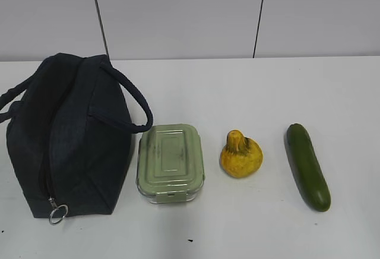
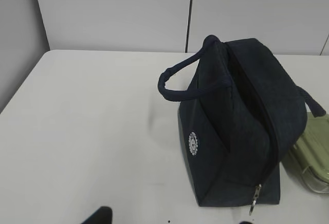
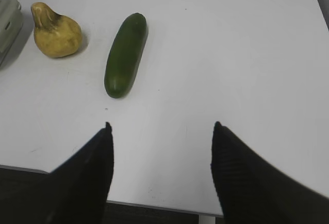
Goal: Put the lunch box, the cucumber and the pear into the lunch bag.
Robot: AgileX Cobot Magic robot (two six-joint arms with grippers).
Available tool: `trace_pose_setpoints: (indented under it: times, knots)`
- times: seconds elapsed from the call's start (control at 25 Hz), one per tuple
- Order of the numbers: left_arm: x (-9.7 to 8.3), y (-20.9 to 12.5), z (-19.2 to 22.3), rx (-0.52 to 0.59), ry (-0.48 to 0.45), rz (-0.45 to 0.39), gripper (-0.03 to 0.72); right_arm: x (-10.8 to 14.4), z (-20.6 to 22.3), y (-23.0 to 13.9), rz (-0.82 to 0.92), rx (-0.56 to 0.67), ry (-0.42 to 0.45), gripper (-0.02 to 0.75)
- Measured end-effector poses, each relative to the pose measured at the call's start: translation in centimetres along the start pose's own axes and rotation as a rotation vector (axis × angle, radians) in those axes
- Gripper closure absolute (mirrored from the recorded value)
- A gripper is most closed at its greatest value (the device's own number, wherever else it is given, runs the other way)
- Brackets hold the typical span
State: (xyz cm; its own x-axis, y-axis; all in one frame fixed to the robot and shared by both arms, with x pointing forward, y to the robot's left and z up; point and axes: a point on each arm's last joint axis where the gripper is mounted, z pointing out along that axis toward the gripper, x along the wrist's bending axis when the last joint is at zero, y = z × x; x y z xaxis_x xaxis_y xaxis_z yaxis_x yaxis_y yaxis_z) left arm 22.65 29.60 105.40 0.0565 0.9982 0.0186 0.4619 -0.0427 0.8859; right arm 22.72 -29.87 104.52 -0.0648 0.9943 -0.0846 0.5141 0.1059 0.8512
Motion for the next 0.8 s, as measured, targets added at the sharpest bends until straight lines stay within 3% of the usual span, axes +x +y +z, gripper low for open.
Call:
trace_pose_setpoints:
  times: [0.36, 0.64, 0.8]
  knots:
    - [0.0, 0.0, 0.0, 0.000, 0.000, 0.000, 0.253, 0.0, 0.3, 0.4, 0.000, 0.030, 0.003, 0.268]
    - [0.0, 0.0, 0.0, 0.000, 0.000, 0.000, 0.253, 0.3, 1.5, 4.7, 0.052, 0.066, 0.092, 0.268]
    - [0.0, 0.0, 0.0, 0.000, 0.000, 0.000, 0.253, 0.6, 3.6, 7.3, 0.080, 0.154, 0.153, 0.268]
